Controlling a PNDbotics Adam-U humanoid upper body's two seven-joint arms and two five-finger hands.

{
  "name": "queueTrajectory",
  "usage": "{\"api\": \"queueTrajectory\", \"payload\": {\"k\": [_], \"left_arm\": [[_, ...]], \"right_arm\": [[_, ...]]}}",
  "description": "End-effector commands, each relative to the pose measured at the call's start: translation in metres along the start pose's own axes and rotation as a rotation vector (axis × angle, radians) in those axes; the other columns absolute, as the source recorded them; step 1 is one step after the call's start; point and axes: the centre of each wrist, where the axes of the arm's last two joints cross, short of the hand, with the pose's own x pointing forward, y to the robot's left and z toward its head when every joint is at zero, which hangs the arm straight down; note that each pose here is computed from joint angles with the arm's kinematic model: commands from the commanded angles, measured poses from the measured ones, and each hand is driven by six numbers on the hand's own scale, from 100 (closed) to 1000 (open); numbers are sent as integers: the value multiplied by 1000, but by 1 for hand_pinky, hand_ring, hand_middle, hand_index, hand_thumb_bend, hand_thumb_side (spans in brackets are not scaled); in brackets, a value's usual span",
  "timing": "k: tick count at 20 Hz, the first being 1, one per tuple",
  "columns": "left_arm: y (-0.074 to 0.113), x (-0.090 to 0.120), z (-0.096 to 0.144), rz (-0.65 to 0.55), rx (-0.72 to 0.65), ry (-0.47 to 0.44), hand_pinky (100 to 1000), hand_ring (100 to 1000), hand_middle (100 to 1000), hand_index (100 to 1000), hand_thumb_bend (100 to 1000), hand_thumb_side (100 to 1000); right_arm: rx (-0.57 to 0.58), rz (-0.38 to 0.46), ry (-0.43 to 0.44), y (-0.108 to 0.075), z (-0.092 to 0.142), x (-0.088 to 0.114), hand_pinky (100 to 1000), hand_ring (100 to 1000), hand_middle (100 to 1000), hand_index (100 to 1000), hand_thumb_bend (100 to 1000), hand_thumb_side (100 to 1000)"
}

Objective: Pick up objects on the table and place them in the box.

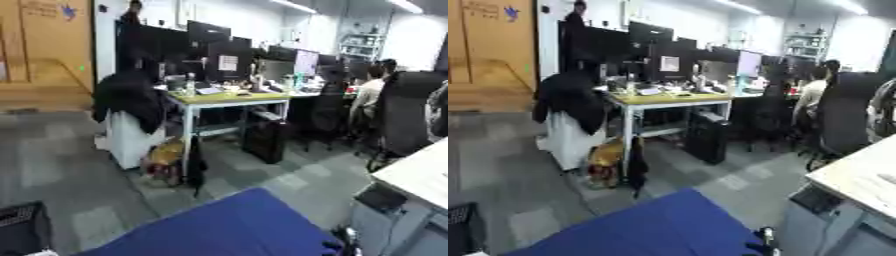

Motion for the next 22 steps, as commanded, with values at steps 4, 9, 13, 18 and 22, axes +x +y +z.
{"api": "queueTrajectory", "payload": {"k": [4,9,13,18,22], "left_arm": [[2,4,-2,-14,-4,-15,806,690,770,843,282,1000],[3,4,-2,-14,-4,-15,806,690,770,843,284,1000],[3,4,-2,-14,-5,-16,806,690,771,843,283,1000],[3,4,-3,-15,-9,-16,806,690,771,843,283,1000],[3,4,-3,-17,-13,-15,806,690,771,843,281,1000]], "right_arm": [[187,33,-305,22,-4,72,459,604,734,867,100,1000],[297,75,-433,37,10,105,463,610,738,870,100,933],[362,129,-476,42,17,117,467,615,743,879,100,875],[519,294,-495,40,21,117,474,627,757,903,100,794],[676,436,-473,36,23,110,478,635,766,916,100,764]]}}
